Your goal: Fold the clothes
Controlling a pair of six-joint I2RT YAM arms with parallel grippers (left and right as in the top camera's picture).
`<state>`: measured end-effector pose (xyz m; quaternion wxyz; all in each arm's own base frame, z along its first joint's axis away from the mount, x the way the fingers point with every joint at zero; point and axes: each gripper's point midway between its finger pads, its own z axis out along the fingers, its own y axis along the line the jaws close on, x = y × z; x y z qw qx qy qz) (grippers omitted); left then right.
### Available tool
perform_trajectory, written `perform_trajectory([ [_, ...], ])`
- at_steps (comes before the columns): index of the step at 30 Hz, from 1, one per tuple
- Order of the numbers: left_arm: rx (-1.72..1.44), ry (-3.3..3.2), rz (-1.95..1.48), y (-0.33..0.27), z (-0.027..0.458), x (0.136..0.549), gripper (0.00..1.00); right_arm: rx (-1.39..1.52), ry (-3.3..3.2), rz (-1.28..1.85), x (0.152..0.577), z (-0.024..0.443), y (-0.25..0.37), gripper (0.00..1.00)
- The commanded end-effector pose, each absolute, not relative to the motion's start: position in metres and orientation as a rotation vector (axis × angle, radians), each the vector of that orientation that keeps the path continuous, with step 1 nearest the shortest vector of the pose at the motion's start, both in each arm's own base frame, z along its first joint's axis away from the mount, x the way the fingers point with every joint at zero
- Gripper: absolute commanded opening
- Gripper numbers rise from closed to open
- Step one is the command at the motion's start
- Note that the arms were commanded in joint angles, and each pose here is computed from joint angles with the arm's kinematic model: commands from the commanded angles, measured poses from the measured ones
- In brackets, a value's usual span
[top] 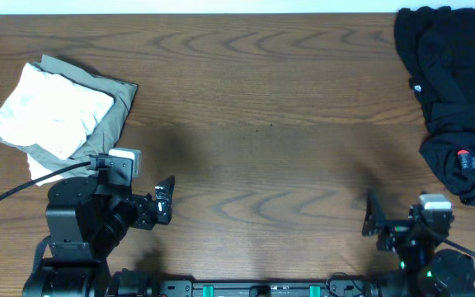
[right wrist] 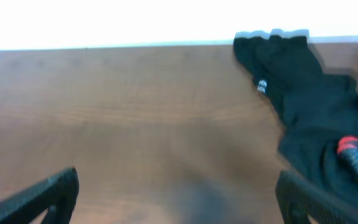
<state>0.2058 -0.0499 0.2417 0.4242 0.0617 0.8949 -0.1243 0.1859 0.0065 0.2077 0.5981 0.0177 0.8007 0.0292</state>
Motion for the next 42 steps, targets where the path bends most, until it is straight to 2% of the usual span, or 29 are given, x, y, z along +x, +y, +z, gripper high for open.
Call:
perform_trajectory([
  [1, 0.16, 2.238, -0.299, -0.049, 0.241, 0.206, 0.98, -0.05, 1.838, -0.006, 0.202, 0.19, 0.007, 0.99],
  [10, 0.16, 2.238, -0.298, -0.049, 0.241, 0.206, 0.98, -0.026, 1.559, -0.01, 0.247, 0.177, 0.008, 0.99],
  [16, 0.16, 2.238, -0.299, -0.049, 0.241, 0.206, 0.98, -0.01, 1.634, -0.038, 0.246, 0.159, 0.003, 0.99],
  [42, 0.16, 2.238, -0.298, -0.049, 0.241, 0.206, 0.98, -0.01, 1.634, -0.038, 0.246, 0.159, 0.003, 0.99],
])
